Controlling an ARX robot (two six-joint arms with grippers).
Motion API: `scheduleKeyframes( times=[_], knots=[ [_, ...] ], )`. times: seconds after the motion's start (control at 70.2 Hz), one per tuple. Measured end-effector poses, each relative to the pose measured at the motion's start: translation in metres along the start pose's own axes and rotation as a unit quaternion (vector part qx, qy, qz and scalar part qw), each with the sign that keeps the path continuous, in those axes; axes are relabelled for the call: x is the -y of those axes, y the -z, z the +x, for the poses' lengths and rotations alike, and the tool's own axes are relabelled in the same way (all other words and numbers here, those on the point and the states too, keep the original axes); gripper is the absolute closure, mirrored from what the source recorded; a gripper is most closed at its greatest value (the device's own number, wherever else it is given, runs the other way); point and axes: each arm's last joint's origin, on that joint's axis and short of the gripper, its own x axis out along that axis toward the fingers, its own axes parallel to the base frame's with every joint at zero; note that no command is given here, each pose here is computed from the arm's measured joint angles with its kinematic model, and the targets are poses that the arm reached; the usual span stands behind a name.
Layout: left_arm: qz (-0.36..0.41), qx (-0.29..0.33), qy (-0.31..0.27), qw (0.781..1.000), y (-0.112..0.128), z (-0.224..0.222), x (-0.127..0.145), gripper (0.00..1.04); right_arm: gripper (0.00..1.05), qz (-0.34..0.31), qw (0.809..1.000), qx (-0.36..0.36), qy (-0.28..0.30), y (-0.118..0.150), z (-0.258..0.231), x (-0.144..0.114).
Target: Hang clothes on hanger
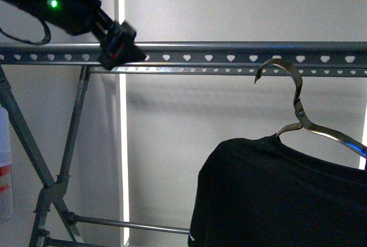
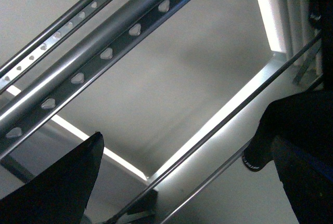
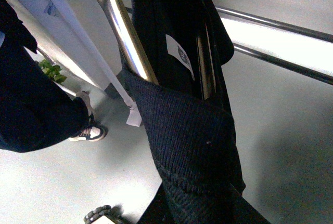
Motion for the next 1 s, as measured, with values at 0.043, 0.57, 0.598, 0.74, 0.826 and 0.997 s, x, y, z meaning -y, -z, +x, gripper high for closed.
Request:
scheduleKeyframes(
  times=[0.043, 0.57, 0.598, 0.74, 0.826, 0.997],
  knots=[
    [-0.017, 0.003, 0.001, 1.000, -0.002, 0.000, 0.001, 0.06, 1.01, 0.002, 1.000, 0.004, -0.002, -0.001, -0.001, -0.001],
    [-0.298, 0.088, -0.202, 0.929, 0.022, -0.118, -0.008, 0.06, 1.01, 0.047, 0.998, 0.045, 0.024, -0.021, -0.007, -0.002],
    [-0.306, 0.089, -0.201, 0.926, 0.025, -0.122, -0.005, 0.07, 1.01, 0.048, 0.997, 0.046, 0.026, -0.022, -0.007, -0.001],
    [-0.313, 0.005, -0.252, 0.916, 0.049, -0.154, 0.045, 0.31, 1.01, 0.065, 0.995, 0.053, 0.046, -0.028, -0.002, 0.004],
    [-0.302, 0.009, -0.250, 0.920, 0.067, -0.169, 0.072, 0.47, 1.01, 0.088, 0.993, 0.058, 0.056, -0.036, 0.001, 0.008],
    [-0.302, -0.014, -0.246, 0.921, 0.110, -0.180, 0.112, 0.78, 1.01, 0.140, 0.985, 0.078, 0.069, -0.064, 0.004, 0.019]
  ],
)
